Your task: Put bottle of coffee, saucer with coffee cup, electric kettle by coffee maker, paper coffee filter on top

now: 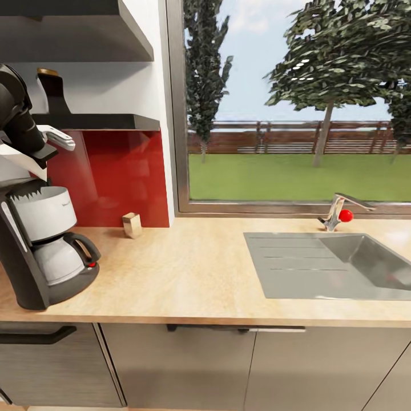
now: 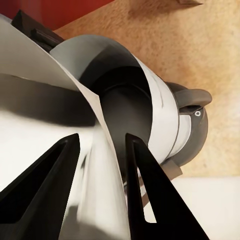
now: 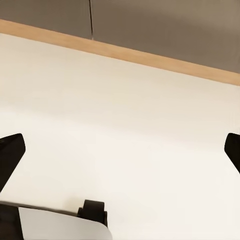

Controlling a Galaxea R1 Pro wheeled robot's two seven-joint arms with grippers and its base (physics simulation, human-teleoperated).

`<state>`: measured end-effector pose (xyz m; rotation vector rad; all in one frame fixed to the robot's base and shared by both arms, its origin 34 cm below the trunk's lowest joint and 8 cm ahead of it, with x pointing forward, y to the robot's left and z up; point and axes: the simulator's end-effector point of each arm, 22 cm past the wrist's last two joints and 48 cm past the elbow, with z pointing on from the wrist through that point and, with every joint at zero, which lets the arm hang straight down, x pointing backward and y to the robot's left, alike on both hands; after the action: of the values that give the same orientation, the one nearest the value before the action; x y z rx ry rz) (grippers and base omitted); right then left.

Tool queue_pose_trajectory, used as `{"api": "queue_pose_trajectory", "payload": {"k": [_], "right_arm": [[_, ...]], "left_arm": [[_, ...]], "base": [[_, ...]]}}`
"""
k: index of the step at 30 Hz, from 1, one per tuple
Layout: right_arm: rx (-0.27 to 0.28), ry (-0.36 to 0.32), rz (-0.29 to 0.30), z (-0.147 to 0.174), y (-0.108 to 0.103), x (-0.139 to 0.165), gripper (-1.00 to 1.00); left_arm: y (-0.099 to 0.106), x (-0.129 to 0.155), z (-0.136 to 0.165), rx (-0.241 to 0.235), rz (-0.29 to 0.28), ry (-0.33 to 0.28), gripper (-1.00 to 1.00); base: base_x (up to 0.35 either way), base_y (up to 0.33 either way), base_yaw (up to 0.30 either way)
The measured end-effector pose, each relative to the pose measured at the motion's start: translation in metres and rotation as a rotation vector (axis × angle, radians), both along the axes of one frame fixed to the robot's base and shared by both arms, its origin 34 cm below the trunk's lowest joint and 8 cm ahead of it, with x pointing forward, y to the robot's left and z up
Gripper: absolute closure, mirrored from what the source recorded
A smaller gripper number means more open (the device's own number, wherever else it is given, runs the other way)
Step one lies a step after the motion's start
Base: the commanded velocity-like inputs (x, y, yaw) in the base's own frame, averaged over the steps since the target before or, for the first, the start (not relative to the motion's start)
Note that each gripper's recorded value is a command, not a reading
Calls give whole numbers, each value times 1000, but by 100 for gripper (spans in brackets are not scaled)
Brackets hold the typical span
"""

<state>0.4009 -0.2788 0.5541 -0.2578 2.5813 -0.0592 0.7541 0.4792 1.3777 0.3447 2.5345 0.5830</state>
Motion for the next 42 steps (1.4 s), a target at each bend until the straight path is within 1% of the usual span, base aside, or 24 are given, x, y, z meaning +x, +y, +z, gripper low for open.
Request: {"api": "queue_pose_trajectory", "payload": {"k": [8,13,19,35,42], "right_arm": [[0,0,0,-9,0,1,-100],[0,0,0,-9,0,1,-100],[0,0,0,-18,0,1,-100],[0,-1,1,-24,0,1,-100],[0,-1,1,-34,0,1,-100]], "left_arm": [[0,0,-9,0,-1,0,100],[0,0,-9,0,0,-1,100],[0,1,-17,0,-1,-1,100],[1,0,-24,-2,2,1,100],[3,-1,-35,-4,5,0,100]], "base": [[0,0,0],[0,0,0],[0,0,0],[0,0,0],[0,0,0]]}}
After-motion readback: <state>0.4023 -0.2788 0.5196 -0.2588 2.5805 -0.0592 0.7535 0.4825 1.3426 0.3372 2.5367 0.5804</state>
